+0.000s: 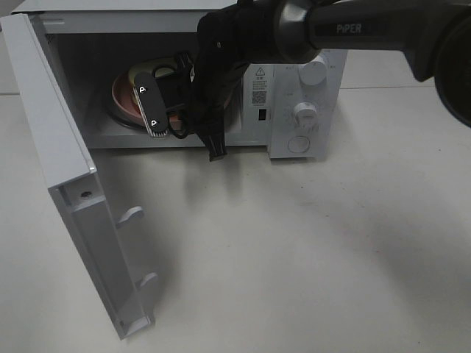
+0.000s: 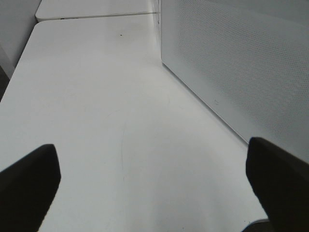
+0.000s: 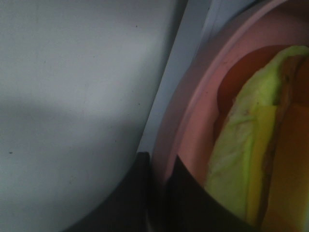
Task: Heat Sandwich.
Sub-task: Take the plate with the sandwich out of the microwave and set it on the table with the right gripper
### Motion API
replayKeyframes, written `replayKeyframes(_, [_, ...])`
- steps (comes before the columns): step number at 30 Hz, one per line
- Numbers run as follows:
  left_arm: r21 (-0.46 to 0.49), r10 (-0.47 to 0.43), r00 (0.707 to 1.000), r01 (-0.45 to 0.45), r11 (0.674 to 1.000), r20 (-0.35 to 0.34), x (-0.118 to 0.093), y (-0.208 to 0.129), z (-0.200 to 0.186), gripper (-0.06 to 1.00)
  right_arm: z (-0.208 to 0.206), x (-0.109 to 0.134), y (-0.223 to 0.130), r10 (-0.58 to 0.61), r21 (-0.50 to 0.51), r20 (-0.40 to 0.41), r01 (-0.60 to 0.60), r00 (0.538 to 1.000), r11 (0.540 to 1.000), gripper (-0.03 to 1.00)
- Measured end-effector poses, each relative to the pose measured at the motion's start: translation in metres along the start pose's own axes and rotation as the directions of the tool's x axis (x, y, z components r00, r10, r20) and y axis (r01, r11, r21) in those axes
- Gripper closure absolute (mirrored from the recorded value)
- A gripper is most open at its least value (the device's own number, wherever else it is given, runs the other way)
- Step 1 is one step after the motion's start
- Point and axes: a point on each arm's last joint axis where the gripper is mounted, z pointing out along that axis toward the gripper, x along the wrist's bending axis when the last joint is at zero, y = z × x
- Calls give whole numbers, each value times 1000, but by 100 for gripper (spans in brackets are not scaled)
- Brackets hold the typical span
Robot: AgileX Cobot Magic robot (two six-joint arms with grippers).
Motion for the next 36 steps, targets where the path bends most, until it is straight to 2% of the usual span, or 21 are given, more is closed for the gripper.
replayKeyframes(13, [0,0,1000,0,1000,0,0,0,0,-5,-17,24,0,-94,-15,10,94,996,995,90])
replayKeyframes(36, [0,0,1000,0,1000,0,0,0,0,-5,-57,50,4,-111,-46,32,113,993,993,90])
